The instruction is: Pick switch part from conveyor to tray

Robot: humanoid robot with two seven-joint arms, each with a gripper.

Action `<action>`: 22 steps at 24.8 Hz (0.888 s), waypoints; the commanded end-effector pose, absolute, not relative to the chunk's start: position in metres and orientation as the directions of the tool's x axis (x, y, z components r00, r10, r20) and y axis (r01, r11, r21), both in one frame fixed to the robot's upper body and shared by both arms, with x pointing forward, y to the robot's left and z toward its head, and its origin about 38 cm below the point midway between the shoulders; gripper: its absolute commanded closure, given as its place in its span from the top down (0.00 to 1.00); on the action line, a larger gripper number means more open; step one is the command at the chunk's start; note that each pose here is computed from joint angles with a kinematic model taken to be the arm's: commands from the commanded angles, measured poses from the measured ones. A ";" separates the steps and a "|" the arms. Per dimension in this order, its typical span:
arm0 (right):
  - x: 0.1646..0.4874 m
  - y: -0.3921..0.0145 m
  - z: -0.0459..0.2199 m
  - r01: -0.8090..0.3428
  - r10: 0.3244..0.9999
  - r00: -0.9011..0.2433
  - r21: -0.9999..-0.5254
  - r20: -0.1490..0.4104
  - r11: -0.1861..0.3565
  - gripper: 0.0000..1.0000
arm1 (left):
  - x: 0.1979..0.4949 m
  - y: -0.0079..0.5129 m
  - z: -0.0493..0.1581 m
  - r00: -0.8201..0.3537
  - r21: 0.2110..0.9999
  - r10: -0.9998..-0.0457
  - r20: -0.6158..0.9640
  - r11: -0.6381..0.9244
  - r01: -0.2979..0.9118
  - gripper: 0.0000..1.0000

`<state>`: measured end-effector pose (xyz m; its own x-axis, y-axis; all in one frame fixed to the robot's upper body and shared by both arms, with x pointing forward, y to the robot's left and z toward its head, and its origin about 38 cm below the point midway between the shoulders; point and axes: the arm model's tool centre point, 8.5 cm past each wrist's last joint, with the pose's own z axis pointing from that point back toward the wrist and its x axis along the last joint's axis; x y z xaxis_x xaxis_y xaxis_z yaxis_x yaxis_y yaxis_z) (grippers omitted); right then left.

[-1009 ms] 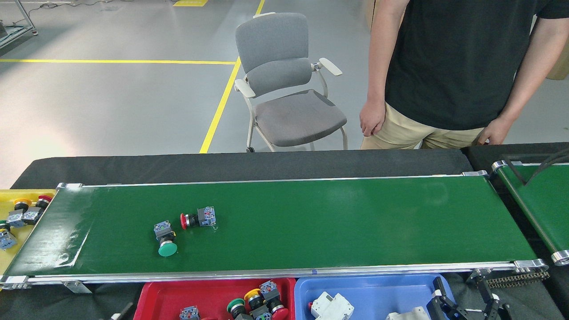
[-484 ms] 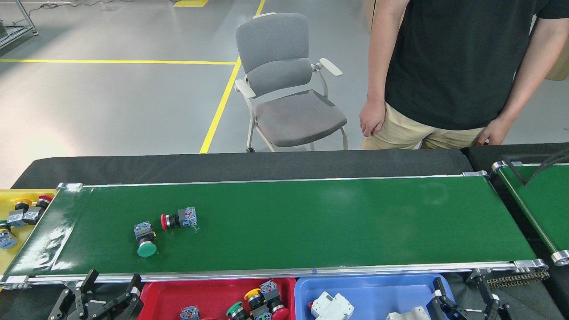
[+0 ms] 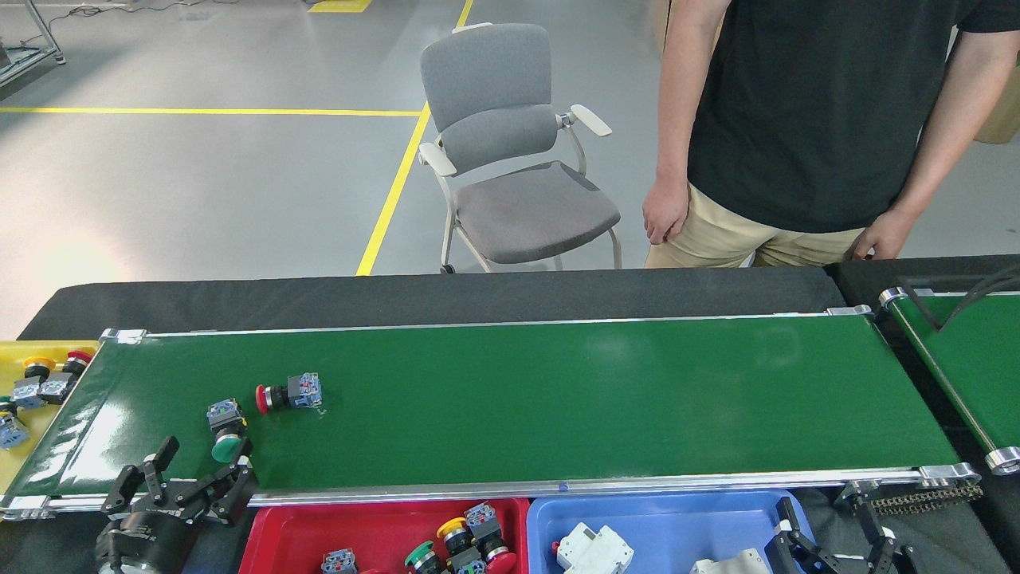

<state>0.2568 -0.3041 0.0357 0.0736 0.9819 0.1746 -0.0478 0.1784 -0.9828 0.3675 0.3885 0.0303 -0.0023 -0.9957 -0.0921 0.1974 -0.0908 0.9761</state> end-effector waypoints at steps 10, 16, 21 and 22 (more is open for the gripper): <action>0.257 -0.307 0.041 -0.025 0.983 0.073 -0.985 0.168 0.171 0.99 | 0.397 0.398 0.021 -0.005 0.962 -0.994 -0.108 -0.106 0.252 0.20; 0.257 -0.307 0.041 -0.024 0.983 0.075 -0.985 0.167 0.169 0.99 | 0.369 0.379 0.031 -0.139 0.976 -0.984 -0.111 -0.134 0.170 0.08; 0.256 -0.307 0.041 -0.024 0.983 0.075 -0.985 0.166 0.169 0.99 | 0.287 0.337 0.041 -0.431 0.985 -0.901 -0.059 -0.123 0.123 0.12; 0.257 -0.307 0.041 -0.022 0.983 0.075 -0.985 0.168 0.170 0.99 | 0.269 0.328 0.042 -0.479 0.984 -0.876 -0.051 -0.125 0.125 0.13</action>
<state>0.2556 -0.3044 0.0355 0.0749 0.9818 0.1743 -0.0435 0.1779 -0.9831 0.2766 0.3399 0.0296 -0.3868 -0.9206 -0.0540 0.1659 -0.1270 0.9779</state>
